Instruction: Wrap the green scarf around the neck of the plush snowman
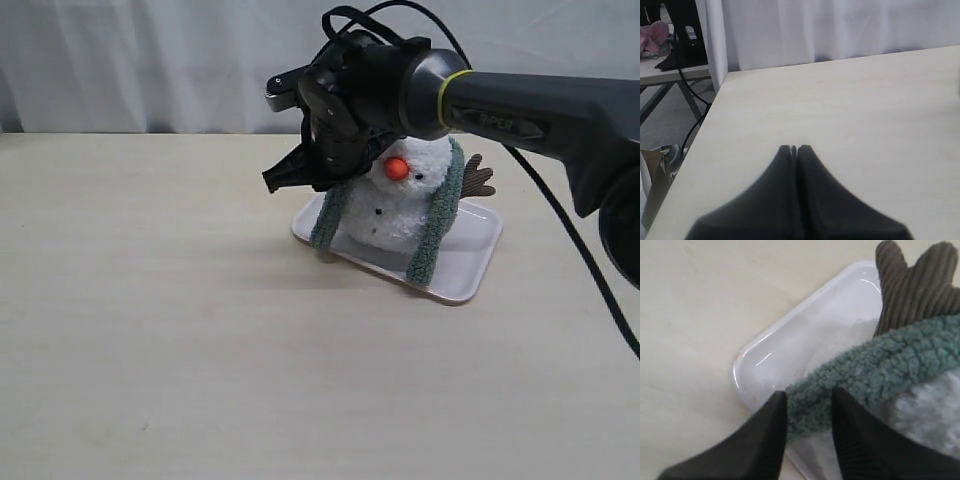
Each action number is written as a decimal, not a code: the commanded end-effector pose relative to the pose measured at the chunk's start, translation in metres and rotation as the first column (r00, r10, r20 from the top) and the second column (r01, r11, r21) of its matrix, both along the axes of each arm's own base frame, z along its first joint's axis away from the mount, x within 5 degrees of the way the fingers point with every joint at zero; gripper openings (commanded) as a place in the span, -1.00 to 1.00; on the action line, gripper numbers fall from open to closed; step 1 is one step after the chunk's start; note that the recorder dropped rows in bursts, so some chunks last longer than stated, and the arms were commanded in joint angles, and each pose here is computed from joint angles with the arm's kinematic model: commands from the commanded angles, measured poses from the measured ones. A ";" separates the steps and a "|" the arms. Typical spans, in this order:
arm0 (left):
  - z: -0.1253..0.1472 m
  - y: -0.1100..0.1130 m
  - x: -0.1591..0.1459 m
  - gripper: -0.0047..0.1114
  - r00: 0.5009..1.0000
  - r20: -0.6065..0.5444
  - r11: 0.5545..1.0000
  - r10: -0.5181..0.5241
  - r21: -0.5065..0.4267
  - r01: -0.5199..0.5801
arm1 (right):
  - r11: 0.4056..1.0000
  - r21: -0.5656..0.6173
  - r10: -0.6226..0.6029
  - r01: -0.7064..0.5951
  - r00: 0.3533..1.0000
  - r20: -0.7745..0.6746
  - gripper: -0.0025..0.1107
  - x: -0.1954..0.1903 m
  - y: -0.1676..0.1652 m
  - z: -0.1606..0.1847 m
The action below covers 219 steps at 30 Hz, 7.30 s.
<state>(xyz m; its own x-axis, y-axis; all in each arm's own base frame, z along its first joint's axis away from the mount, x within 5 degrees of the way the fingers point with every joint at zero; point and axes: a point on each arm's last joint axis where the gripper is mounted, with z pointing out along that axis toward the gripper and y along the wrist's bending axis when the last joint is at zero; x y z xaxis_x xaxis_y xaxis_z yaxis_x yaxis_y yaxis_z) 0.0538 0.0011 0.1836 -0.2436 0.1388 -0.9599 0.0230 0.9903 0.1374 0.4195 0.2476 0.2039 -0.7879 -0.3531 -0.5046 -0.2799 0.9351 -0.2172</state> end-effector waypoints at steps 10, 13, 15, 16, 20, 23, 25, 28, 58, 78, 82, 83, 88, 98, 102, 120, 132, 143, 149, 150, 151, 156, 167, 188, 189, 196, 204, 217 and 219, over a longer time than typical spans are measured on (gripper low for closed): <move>0.000 0.000 0.000 -0.92 1.000 0.009 1.000 0.002 -0.004 -0.002 | 0.999 -0.016 -0.048 0.052 0.980 0.195 -0.01 0.009 -0.016 0.065; 0.000 0.000 0.000 -0.92 1.000 0.009 1.000 0.002 -0.004 -0.002 | 0.995 0.021 -0.097 0.095 0.977 0.190 -0.06 0.015 -0.026 0.070; 0.000 0.000 0.000 -0.92 1.000 0.009 1.000 0.002 -0.004 -0.002 | 0.990 0.077 -0.130 0.120 0.980 0.151 -0.16 0.018 -0.033 0.069; 0.000 0.000 0.000 -0.92 1.000 0.009 1.000 0.002 -0.004 -0.002 | 0.987 0.107 -0.136 0.123 0.982 0.128 -0.20 0.020 -0.035 0.068; 0.000 0.000 0.000 -0.92 1.000 0.011 1.000 0.001 -0.004 -0.001 | 0.980 0.172 -0.118 0.105 0.991 0.065 -0.30 0.027 -0.042 0.057; 0.000 0.000 0.000 -0.92 1.000 0.011 1.000 0.001 -0.004 -0.001 | 0.980 0.165 -0.125 0.114 0.991 0.057 -0.30 0.031 -0.043 0.051; 0.000 0.000 0.000 -0.92 1.000 0.011 1.000 0.001 -0.004 -0.001 | 0.980 0.161 -0.127 0.117 0.991 0.052 -0.30 0.034 -0.042 0.048; 0.000 0.000 0.000 -0.92 1.000 0.011 1.000 0.001 -0.004 -0.001 | 0.983 0.154 -0.102 0.096 0.994 0.033 -0.30 0.038 -0.038 0.044; 0.000 0.000 0.000 -0.92 1.000 0.011 1.000 0.001 -0.004 -0.001 | 0.987 0.157 0.002 0.030 0.980 -0.200 -0.30 0.034 -0.026 -0.003; 0.000 0.000 0.000 -0.92 1.000 0.011 1.000 0.001 -0.004 -0.001 | 0.998 0.057 -0.034 0.032 0.999 0.024 -0.30 0.041 -0.042 0.038; 0.000 0.000 0.000 -0.92 1.000 0.011 1.000 0.001 -0.004 -0.001 | 0.999 0.039 -0.034 0.034 0.999 -0.009 -0.30 0.044 -0.040 0.020; 0.000 0.000 0.000 -0.92 1.000 0.011 1.000 0.001 -0.004 -0.001 | 0.999 0.036 -0.035 0.036 0.999 -0.018 -0.30 0.045 -0.040 0.016; 0.000 0.000 0.000 -0.92 1.000 0.011 1.000 0.001 -0.004 -0.001 | 0.998 0.067 -0.014 0.019 0.998 -0.068 -0.30 0.045 -0.034 0.002; 0.000 0.000 0.000 -0.92 1.000 0.011 1.000 0.001 -0.004 -0.001 | 0.996 0.082 -0.017 0.022 0.998 -0.061 -0.30 0.040 -0.036 0.019; 0.000 0.000 0.000 -0.92 1.000 0.011 1.000 0.001 -0.004 -0.001 | 0.995 0.101 -0.021 0.024 0.999 -0.034 -0.30 0.033 -0.039 0.044; 0.000 0.000 0.000 -0.92 1.000 0.011 1.000 0.001 -0.004 -0.001 | 0.990 0.119 0.090 -0.079 0.992 -0.086 -0.30 0.008 -0.037 0.082; 0.000 0.000 0.000 -0.92 1.000 0.011 1.000 0.001 -0.004 -0.001 | 0.971 0.083 0.211 -0.223 0.969 0.130 -0.89 -0.053 -0.021 0.143; 0.000 0.000 0.000 -0.92 1.000 0.011 1.000 0.001 -0.004 -0.001 | 0.918 0.234 0.190 -0.321 0.873 0.449 -0.89 -0.153 -0.082 0.192; 0.000 0.000 0.000 -0.92 1.000 0.011 1.000 0.001 -0.004 -0.001 | 0.904 0.257 0.173 -0.343 0.841 0.513 -0.89 -0.208 -0.119 0.201; 0.000 0.000 0.000 -0.92 1.000 0.011 1.000 0.001 -0.004 -0.001 | 0.901 0.261 0.168 -0.346 0.833 0.527 -0.89 -0.218 -0.125 0.204; 0.000 0.000 0.000 -0.92 1.000 0.011 1.000 0.001 -0.004 -0.001 | 0.899 0.263 0.164 -0.349 0.827 0.538 -0.89 -0.226 -0.131 0.204; 0.000 0.000 0.000 -0.92 1.000 0.011 1.000 0.001 -0.004 -0.001 | 0.891 0.276 0.144 -0.362 0.800 0.582 -0.89 -0.263 -0.156 0.204; 0.000 0.000 0.000 -0.92 1.000 0.011 1.000 0.001 -0.004 -0.001 | 0.899 0.315 0.084 -0.305 0.824 0.560 -0.89 -0.341 -0.213 0.202; 0.000 0.000 0.000 -0.92 1.000 0.011 1.000 0.001 -0.004 -0.001 | 0.856 0.386 -0.083 -0.344 0.646 0.759 -0.89 -0.427 -0.269 0.189; 0.000 0.000 0.000 -0.92 1.000 0.011 1.000 0.001 -0.004 -0.001 | 0.865 0.389 -0.119 -0.316 0.625 0.772 -0.89 -0.435 -0.272 0.187; 0.000 0.000 0.000 -0.92 1.000 0.011 1.000 0.001 -0.004 -0.001 | 0.829 0.478 -0.222 -0.289 0.615 0.756 -0.89 -0.455 -0.266 0.161; 0.000 0.000 0.000 -0.92 1.000 0.011 1.000 0.001 -0.004 -0.001 | 0.926 0.295 -0.184 -0.233 0.404 0.896 -0.89 -0.432 -0.264 0.155; 0.000 0.000 0.000 -0.92 1.000 0.011 1.000 0.001 -0.004 -0.001 | 0.963 0.102 0.032 -0.248 0.483 0.875 -0.89 -0.374 -0.239 0.048; 0.000 0.000 0.000 -0.92 1.000 0.011 1.000 0.001 -0.004 -0.001 | 0.959 0.135 0.020 -0.249 0.533 0.846 -0.89 -0.369 -0.237 0.026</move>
<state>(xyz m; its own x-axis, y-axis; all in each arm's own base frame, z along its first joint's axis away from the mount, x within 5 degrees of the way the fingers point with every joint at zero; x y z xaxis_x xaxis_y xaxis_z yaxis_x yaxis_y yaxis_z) 0.0538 0.0011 0.1836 -0.2439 0.1388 -0.9598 0.0230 0.9903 0.1374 0.0451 0.0081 0.2528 0.1140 -0.2278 -0.9670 -0.1890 0.9506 -0.2462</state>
